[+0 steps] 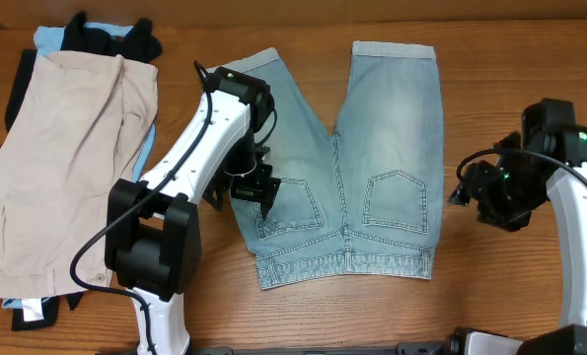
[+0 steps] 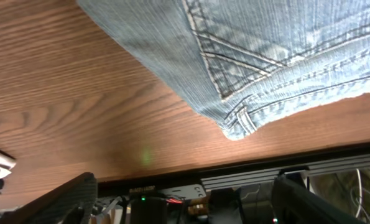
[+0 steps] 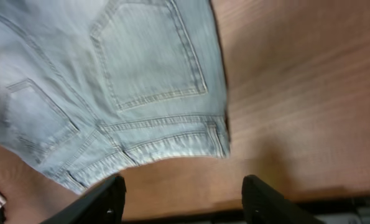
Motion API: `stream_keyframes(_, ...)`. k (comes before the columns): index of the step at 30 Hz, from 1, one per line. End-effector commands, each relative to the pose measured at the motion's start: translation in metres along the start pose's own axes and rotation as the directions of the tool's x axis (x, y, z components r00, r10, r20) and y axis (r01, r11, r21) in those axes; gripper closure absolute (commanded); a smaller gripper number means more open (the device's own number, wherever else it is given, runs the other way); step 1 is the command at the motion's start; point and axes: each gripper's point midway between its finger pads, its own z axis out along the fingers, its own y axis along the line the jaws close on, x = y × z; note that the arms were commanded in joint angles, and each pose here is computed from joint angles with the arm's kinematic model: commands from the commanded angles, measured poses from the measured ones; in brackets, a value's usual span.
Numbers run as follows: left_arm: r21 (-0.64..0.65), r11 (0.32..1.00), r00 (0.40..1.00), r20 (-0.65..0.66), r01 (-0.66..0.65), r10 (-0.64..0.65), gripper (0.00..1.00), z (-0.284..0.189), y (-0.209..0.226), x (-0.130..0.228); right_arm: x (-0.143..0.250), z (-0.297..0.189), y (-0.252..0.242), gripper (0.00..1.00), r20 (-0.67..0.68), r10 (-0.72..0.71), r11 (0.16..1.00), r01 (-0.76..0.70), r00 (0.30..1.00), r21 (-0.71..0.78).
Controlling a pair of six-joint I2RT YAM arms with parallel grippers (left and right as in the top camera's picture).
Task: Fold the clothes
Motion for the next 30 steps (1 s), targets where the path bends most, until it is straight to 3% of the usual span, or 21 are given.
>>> stream_keyframes(1,-0.025,1.0,0.991,0.131,-0.009,0.012,0.08,-0.029,0.003,-0.014,-0.006,-0.005,0.017,0.33,0.052,-0.065,0.995,0.068,0.997,-0.074)
stream_keyframes(7,-0.026,0.993,0.901,0.417,-0.117,0.118,0.05,-0.1,-0.01,-0.049,-0.018,-0.004,0.062,0.29,0.137,-0.186,0.962,0.209,0.973,-0.175)
stream_keyframes(8,-0.031,0.991,0.874,0.468,-0.131,0.13,0.04,-0.116,-0.012,-0.053,-0.017,-0.003,0.072,0.29,0.15,-0.217,0.952,0.243,0.965,-0.188)
stream_keyframes(10,-0.04,0.987,0.76,0.633,-0.154,0.145,0.0,-0.176,-0.019,-0.055,-0.009,0.002,0.107,0.28,0.181,-0.316,0.914,0.35,0.931,-0.206)
stream_keyframes(19,-0.065,0.981,0.511,0.846,-0.181,0.15,0.0,-0.276,-0.024,-0.006,0.011,0.018,0.12,0.27,0.178,-0.338,0.937,0.348,0.924,-0.028)
stream_keyframes(25,-0.099,0.986,0.452,0.879,-0.136,0.15,0.0,-0.294,-0.011,0.038,0.032,0.026,0.128,0.23,0.171,-0.331,0.944,0.327,0.928,0.05)
stream_keyframes(29,-0.126,0.989,0.434,0.888,-0.083,0.15,0.0,-0.299,0.001,0.047,0.047,0.043,0.133,0.0,0.141,-0.318,0.948,0.313,0.937,0.06)
stream_keyframes(30,-0.132,0.989,0.434,0.888,-0.071,0.15,0.0,-0.3,0.003,0.047,0.05,0.049,0.133,0.0,0.125,-0.322,0.947,0.317,0.939,0.055)
